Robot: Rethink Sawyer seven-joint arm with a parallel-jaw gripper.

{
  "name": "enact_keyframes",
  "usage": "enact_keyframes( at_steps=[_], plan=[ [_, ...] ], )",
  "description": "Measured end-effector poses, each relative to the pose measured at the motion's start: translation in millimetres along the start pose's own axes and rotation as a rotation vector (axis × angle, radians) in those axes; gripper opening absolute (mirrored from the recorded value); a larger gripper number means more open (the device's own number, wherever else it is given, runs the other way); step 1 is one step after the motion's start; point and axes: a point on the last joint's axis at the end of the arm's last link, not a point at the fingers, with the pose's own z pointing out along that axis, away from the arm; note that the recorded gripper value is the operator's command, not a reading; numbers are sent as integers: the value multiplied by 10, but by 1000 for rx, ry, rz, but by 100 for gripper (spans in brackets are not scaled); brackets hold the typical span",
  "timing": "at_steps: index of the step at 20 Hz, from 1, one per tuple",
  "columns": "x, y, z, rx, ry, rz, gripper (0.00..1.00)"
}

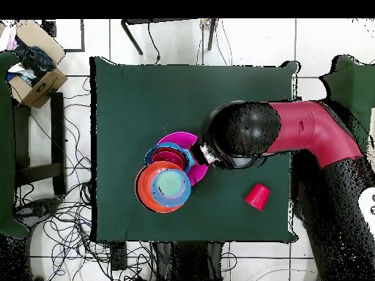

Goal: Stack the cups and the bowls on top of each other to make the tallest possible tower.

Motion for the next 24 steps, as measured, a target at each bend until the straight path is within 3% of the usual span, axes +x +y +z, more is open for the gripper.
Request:
enact_keyframes(
  at_steps=[5, 7, 12, 16, 24],
  plan=[
    [-29, -129, -27, 65, -77, -53, 100],
    [-52, -219, -3, 109, -123, -74, 100],
    [-107, -333, 114, 170, -197, -100, 100],
    [-123, -309, 213, 192, -215, -125, 100],
    [-83, -141, 343, 179, -195, -165, 100]
  ],
)
